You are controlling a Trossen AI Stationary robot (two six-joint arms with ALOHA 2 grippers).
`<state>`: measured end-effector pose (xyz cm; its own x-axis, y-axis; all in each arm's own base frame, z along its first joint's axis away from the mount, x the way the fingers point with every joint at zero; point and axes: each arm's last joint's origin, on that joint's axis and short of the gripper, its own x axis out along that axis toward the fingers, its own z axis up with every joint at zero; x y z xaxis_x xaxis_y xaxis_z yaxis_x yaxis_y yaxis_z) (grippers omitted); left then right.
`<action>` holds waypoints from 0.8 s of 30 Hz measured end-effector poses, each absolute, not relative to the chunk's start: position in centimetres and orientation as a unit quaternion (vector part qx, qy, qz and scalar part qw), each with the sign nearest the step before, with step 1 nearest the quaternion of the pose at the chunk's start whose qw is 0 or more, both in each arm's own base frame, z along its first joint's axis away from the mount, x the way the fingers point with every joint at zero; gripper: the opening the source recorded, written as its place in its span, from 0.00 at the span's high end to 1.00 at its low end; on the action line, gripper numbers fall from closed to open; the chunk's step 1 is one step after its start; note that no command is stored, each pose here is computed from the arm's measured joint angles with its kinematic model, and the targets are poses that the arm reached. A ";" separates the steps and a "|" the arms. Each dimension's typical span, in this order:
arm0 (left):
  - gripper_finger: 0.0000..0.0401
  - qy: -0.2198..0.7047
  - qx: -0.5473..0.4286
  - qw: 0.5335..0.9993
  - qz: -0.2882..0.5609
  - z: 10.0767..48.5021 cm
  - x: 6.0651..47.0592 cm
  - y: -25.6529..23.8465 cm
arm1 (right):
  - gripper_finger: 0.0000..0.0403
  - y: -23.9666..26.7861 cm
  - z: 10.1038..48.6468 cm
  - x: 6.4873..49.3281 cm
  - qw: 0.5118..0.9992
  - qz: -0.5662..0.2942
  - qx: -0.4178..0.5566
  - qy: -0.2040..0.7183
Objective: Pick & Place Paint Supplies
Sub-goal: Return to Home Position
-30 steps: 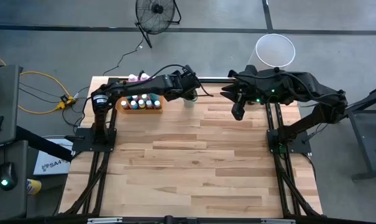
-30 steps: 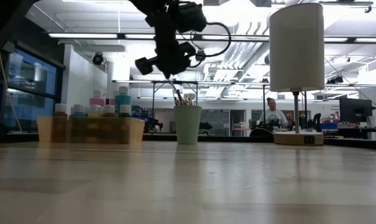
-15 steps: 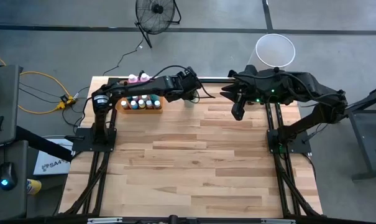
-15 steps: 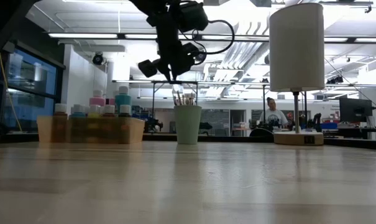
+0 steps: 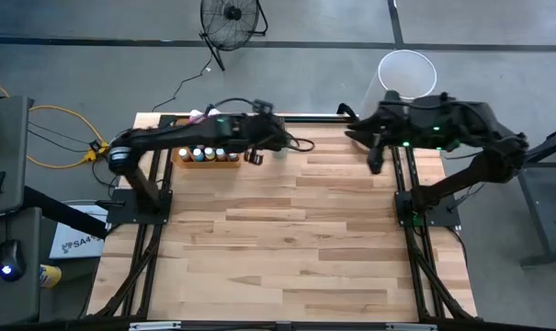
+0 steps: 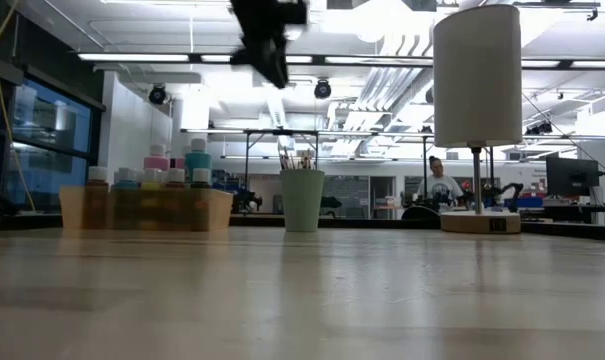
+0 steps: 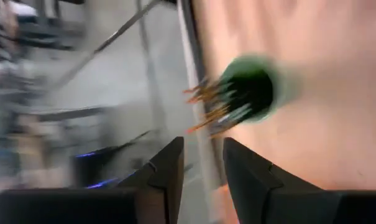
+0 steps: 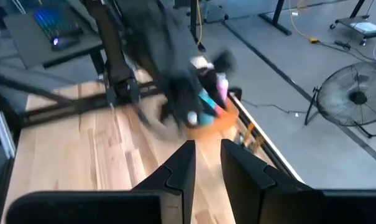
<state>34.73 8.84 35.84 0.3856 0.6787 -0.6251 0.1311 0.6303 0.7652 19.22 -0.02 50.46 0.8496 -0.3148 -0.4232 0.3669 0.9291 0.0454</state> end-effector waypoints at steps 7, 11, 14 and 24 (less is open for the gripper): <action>0.73 0.429 0.142 0.879 0.150 41.6 27.2 4.9 | 0.83 0.1 50.1 14.4 0.940 -0.198 0.119 0.251; 0.73 0.387 0.058 0.915 0.096 44.0 23.1 3.3 | 0.83 -0.2 49.6 12.9 0.909 -0.266 0.195 0.253; 0.73 0.348 0.041 0.934 0.069 44.7 20.2 2.1 | 0.83 0.1 48.7 13.4 0.899 -0.300 0.180 0.265; 0.73 0.154 -0.057 0.986 0.001 38.2 12.5 -1.2 | 0.83 4.5 40.4 17.2 0.941 -0.192 0.226 0.165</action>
<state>12.51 -1.16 38.20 0.9526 -0.0150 -0.3040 -0.0204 0.9934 -0.1130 17.18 4.45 40.45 0.8723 -0.2861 -0.3965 0.4352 0.8239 0.3629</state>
